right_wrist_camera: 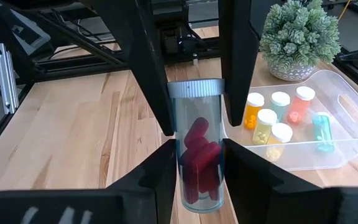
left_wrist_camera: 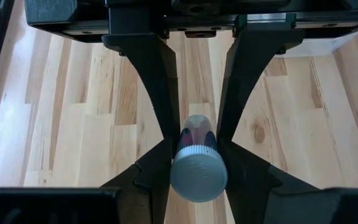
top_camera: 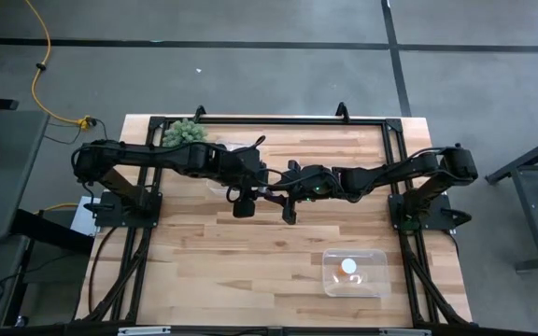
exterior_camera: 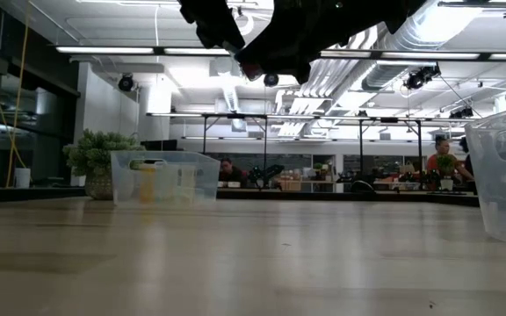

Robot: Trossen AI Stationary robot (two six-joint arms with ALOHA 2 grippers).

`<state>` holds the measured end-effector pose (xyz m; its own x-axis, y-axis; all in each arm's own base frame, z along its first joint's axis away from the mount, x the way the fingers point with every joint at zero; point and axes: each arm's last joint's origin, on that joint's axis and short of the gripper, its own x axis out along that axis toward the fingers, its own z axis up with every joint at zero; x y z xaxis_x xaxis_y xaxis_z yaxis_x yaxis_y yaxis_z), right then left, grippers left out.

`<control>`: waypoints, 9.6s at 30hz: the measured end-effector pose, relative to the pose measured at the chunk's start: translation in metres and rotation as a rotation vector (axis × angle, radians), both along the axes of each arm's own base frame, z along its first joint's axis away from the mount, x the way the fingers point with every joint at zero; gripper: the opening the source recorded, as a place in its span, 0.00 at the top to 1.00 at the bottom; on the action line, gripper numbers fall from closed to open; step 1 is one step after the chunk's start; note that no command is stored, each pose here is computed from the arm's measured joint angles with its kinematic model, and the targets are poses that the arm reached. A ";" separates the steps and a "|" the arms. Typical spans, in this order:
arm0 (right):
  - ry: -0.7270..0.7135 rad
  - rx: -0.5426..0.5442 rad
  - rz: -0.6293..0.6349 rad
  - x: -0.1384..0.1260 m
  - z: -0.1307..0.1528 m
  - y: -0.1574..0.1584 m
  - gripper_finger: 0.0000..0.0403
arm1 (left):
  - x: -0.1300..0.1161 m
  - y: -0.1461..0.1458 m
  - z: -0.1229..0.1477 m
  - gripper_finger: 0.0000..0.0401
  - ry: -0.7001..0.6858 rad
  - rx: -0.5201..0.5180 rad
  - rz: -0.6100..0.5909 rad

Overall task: Pick and place medicine bottles into bin by pill shape (circle, oval)
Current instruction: Put the blue capsule bottle into the bottom transparent bin

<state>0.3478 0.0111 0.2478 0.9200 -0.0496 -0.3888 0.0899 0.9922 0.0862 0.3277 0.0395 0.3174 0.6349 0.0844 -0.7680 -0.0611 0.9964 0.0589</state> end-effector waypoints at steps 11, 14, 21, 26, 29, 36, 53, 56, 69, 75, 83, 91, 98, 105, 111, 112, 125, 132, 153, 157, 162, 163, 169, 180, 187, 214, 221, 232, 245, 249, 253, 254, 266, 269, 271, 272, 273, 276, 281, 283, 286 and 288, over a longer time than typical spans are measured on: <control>-0.002 0.000 0.000 0.000 0.000 0.000 0.71 | -0.001 0.000 0.001 0.70 -0.001 0.005 -0.010; -0.003 0.000 0.000 0.000 0.000 0.000 0.71 | -0.001 0.000 0.001 0.70 -0.001 0.009 -0.016; -0.010 0.000 0.000 0.000 0.001 0.000 0.71 | -0.001 0.000 0.001 0.70 -0.001 0.014 -0.022; -0.012 0.000 0.000 0.000 0.001 0.000 0.71 | -0.001 0.000 0.001 0.73 0.000 0.014 -0.022; -0.015 0.005 -0.002 0.000 0.002 0.000 0.70 | -0.001 0.000 0.001 0.75 0.000 0.013 -0.023; -0.018 0.038 0.022 0.003 0.009 -0.002 0.61 | -0.001 -0.001 0.001 0.72 -0.003 -0.007 -0.041; 0.037 0.007 0.056 0.004 0.018 -0.007 0.64 | -0.001 -0.001 0.002 0.73 -0.006 -0.006 -0.040; 0.037 0.007 0.056 0.004 0.018 -0.007 0.67 | -0.001 -0.001 0.002 0.73 -0.005 -0.002 -0.037; 0.038 0.007 0.056 0.004 0.018 -0.007 0.71 | 0.000 -0.001 0.002 0.73 -0.011 0.018 -0.055; 0.040 0.007 0.056 0.004 0.018 -0.007 0.71 | 0.000 0.001 0.002 0.73 -0.015 0.019 -0.051; 0.041 0.005 0.053 0.004 0.018 -0.007 0.71 | 0.000 0.001 0.002 0.73 -0.017 0.019 -0.049; 0.041 0.006 0.053 0.004 0.018 -0.007 0.71 | 0.000 0.001 0.002 0.68 -0.019 0.019 -0.049; 0.041 -0.008 0.060 0.004 0.018 -0.007 0.71 | 0.000 0.001 0.002 0.67 -0.022 0.012 -0.055; 0.041 -0.010 0.061 0.004 0.018 -0.007 0.71 | 0.000 0.001 0.002 0.67 -0.023 0.011 -0.056; 0.041 -0.011 0.062 0.004 0.018 -0.007 0.71 | 0.000 0.001 0.002 0.67 -0.022 0.016 -0.061; 0.041 -0.011 0.062 0.004 0.018 -0.007 0.71 | 0.000 0.001 0.002 0.67 -0.022 0.016 -0.061; 0.042 -0.011 0.062 0.004 0.018 -0.007 0.79 | 0.000 0.002 0.002 0.67 -0.020 0.019 -0.058; 0.038 -0.011 0.061 0.004 0.019 -0.007 0.78 | -0.002 0.001 0.005 0.67 -0.033 0.020 -0.058; 0.017 -0.048 0.070 0.005 0.022 -0.008 0.78 | -0.053 -0.004 0.065 0.67 -0.248 0.011 -0.015; -0.038 -0.061 0.072 0.006 0.032 -0.010 0.78 | -0.088 -0.007 0.094 0.67 -0.373 0.000 0.076; -0.149 -0.073 0.079 0.011 0.057 -0.013 0.78 | -0.119 -0.010 0.107 0.67 -0.515 -0.031 0.176; -0.164 -0.073 0.084 0.012 0.062 -0.014 0.78 | -0.121 -0.011 0.104 0.67 -0.551 -0.048 0.189; -0.235 -0.085 0.128 0.015 0.086 -0.012 0.78 | -0.123 -0.018 0.045 0.67 -0.715 -0.187 0.232; -0.297 -0.057 0.145 0.017 0.105 -0.011 0.78 | -0.096 -0.028 -0.008 0.67 -0.821 -0.188 0.212; -0.314 -0.035 0.144 0.017 0.107 -0.011 0.78 | -0.088 -0.027 -0.009 0.67 -0.854 -0.160 0.217; -0.348 -0.009 0.137 0.017 0.110 -0.011 0.78 | -0.077 -0.026 -0.007 0.79 -0.951 -0.125 0.206; -0.348 -0.005 0.136 0.017 0.110 -0.011 0.78 | -0.077 -0.026 -0.007 0.78 -0.951 -0.124 0.207; -0.348 -0.007 0.135 0.017 0.110 -0.011 0.64 | -0.077 -0.026 -0.007 0.77 -0.949 -0.123 0.217; -0.180 0.012 0.116 -0.012 0.116 -0.025 0.49 | -0.077 -0.023 -0.029 0.77 -0.728 -0.069 0.252; -0.051 0.025 0.126 -0.015 0.104 -0.025 0.49 | -0.070 -0.019 -0.045 0.77 -0.626 -0.059 0.267; 0.054 0.026 0.127 -0.015 0.092 -0.025 0.49 | -0.057 -0.020 -0.066 0.77 -0.533 -0.093 0.243; 0.057 0.021 0.130 -0.015 0.091 -0.025 0.49 | -0.054 -0.020 -0.072 0.77 -0.512 -0.105 0.237; 0.171 0.035 0.132 -0.015 0.076 -0.024 0.48 | -0.035 -0.021 -0.098 0.78 -0.466 -0.183 0.238; 0.175 0.039 0.130 -0.013 0.075 -0.024 0.46 | -0.035 -0.021 -0.098 0.78 -0.463 -0.183 0.239; 0.185 0.051 0.126 -0.011 0.072 -0.024 0.43 | -0.035 -0.021 -0.098 0.78 -0.463 -0.183 0.238; 0.188 0.055 0.127 -0.011 0.070 -0.024 0.42 | -0.035 -0.021 -0.098 0.78 -0.463 -0.187 0.233; 0.195 0.059 0.126 -0.009 0.069 -0.024 0.40 | -0.035 -0.022 -0.098 0.78 -0.463 -0.190 0.228; 0.205 0.060 0.130 -0.004 0.063 -0.023 0.35 | -0.035 -0.022 -0.098 0.78 -0.464 -0.198 0.219; 0.203 0.064 0.140 0.004 0.055 -0.018 0.30 | -0.035 -0.022 -0.098 0.78 -0.468 -0.197 0.218; 0.200 0.067 0.139 0.006 0.053 -0.018 0.30 | -0.035 -0.022 -0.097 0.78 -0.470 -0.198 0.218; 0.191 0.079 0.132 0.007 0.054 -0.018 0.30 | -0.035 -0.022 -0.097 0.78 -0.471 -0.198 0.218; 0.191 0.080 0.131 0.007 0.054 -0.018 0.30 | -0.034 -0.022 -0.097 0.78 -0.475 -0.197 0.219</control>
<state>0.3544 -0.0069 0.3020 0.8261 0.1033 -0.5539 -0.0168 0.9871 0.1591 0.2933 0.0175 0.2205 0.8988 0.1364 -0.4166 -0.2419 0.9469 -0.2118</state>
